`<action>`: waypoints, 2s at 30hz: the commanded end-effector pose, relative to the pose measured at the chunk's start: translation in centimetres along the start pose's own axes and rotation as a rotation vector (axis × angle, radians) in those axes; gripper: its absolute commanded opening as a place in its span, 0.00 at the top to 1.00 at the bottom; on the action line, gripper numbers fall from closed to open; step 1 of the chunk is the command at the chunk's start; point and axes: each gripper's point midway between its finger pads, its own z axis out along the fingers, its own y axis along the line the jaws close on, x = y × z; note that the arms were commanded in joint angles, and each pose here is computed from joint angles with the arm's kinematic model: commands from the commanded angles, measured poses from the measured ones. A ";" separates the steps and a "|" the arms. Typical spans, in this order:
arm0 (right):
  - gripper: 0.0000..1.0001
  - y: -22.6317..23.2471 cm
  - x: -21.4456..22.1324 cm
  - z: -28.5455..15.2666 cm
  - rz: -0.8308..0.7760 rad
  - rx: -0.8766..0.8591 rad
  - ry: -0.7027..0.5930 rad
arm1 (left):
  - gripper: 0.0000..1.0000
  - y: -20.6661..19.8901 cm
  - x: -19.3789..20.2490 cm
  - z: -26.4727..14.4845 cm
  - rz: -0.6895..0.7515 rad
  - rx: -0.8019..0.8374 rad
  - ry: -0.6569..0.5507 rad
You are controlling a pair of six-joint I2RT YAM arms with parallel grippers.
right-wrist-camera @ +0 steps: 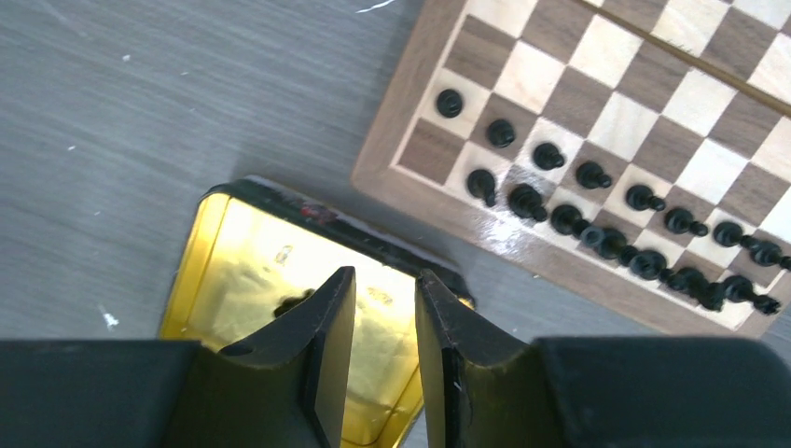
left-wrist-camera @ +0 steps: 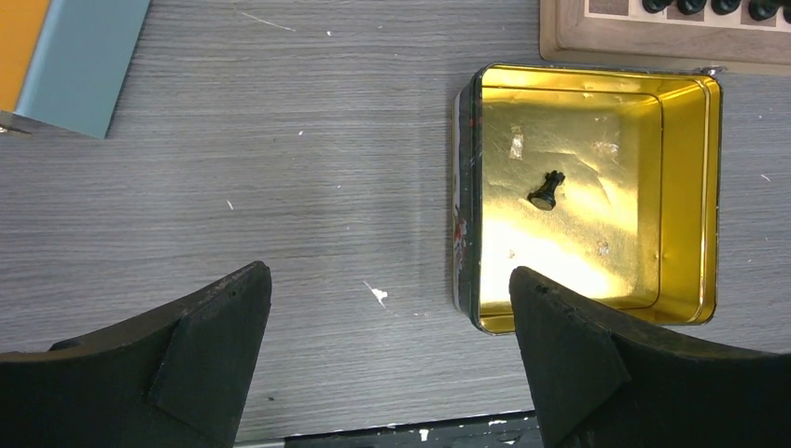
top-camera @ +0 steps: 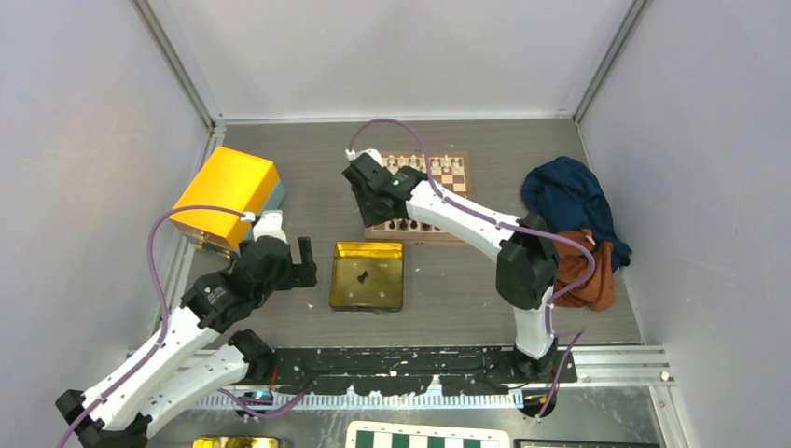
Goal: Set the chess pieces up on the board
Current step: Pick up the chess piece from the storage box.
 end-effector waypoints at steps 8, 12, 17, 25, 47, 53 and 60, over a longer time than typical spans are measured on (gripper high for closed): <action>0.62 4.9 1.2 -2.8 0.140 0.020 -0.059 | 0.00 -1.3 -2.3 -1.4 -0.021 0.065 -0.053; 0.62 5.7 2.4 -2.0 0.239 0.027 -0.042 | 0.00 -1.3 -2.3 -1.7 -0.025 0.076 -0.050; 0.62 6.2 3.9 -0.8 0.316 0.048 -0.008 | 0.00 -1.3 -2.2 -2.1 -0.025 0.084 -0.048; 0.64 6.0 5.7 1.6 0.376 0.118 0.042 | 0.00 -1.3 -2.2 -2.4 -0.023 0.093 -0.044; 0.65 6.9 9.4 2.4 0.427 0.181 0.091 | 0.00 -1.2 -1.5 -2.7 -0.029 0.093 -0.006; 0.65 6.5 10.2 2.3 0.435 0.194 0.097 | 0.00 -1.3 -1.4 -2.7 -0.030 0.092 -0.003; 0.65 6.7 10.7 2.8 0.431 0.190 0.108 | 0.00 -1.3 -1.3 -2.5 -0.029 0.089 0.005</action>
